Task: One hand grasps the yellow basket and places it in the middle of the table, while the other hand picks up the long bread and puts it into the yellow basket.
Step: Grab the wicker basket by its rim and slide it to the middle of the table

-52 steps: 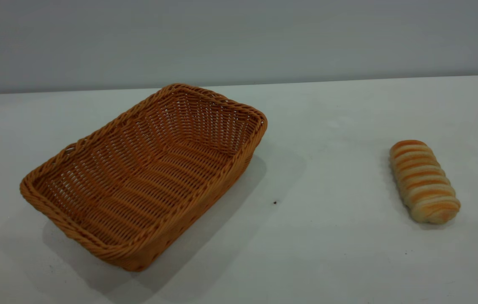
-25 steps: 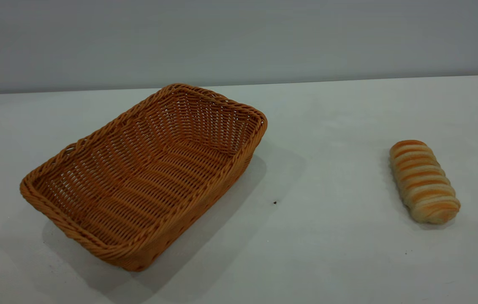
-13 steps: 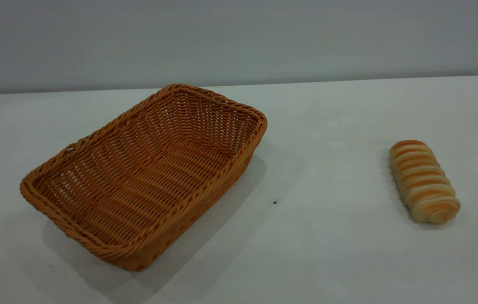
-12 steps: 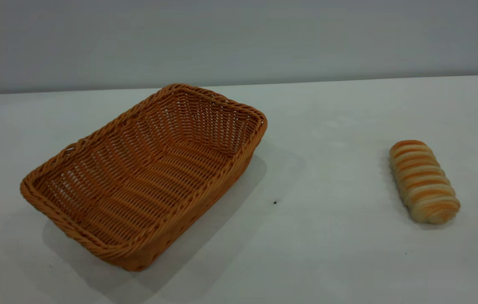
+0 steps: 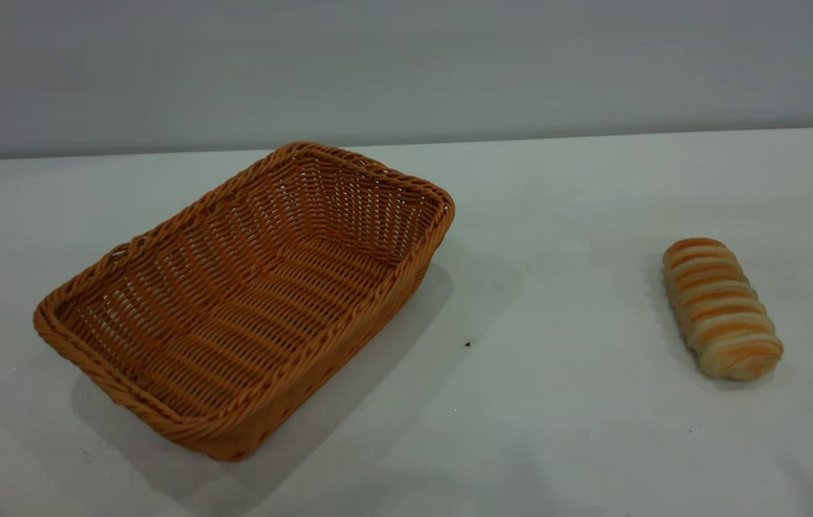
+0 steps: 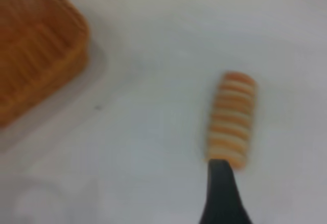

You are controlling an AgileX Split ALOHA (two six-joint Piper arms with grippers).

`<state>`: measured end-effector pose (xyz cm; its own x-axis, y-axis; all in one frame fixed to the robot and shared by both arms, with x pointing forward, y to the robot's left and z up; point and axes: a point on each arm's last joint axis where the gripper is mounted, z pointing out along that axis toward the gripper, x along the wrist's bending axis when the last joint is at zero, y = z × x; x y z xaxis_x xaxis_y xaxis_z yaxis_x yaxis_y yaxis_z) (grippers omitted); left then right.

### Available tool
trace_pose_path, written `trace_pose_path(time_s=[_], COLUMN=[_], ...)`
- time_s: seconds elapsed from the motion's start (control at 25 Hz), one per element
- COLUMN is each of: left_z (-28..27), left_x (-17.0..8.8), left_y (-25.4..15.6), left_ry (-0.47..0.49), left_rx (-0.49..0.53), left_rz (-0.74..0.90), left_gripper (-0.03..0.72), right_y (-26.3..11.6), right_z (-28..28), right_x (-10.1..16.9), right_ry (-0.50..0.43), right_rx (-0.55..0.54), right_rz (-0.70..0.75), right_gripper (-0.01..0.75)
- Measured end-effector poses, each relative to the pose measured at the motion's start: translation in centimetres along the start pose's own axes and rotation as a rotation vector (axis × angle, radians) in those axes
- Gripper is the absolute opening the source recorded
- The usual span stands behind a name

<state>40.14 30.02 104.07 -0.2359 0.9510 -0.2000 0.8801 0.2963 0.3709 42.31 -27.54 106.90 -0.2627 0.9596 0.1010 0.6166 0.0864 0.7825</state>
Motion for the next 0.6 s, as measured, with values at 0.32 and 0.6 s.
trace_pose_path(time_s=[0.32, 0.6], left_z=[9.8, 15.0], left_x=[-1.3, -3.2], left_y=[3.1, 2.4], left_ry=[-0.055, -0.066], left_rx=[0.160, 0.246], left_rz=[-0.166, -0.229], left_gripper=[0.581, 0.581], right_y=[0.1, -0.6], right_z=[8.7, 12.4], right_x=[4.0, 5.0], right_ry=[0.203, 0.215], right_rx=[0.064, 0.132], right_rz=[-0.062, -0.091], right_gripper=[0.550, 0.550])
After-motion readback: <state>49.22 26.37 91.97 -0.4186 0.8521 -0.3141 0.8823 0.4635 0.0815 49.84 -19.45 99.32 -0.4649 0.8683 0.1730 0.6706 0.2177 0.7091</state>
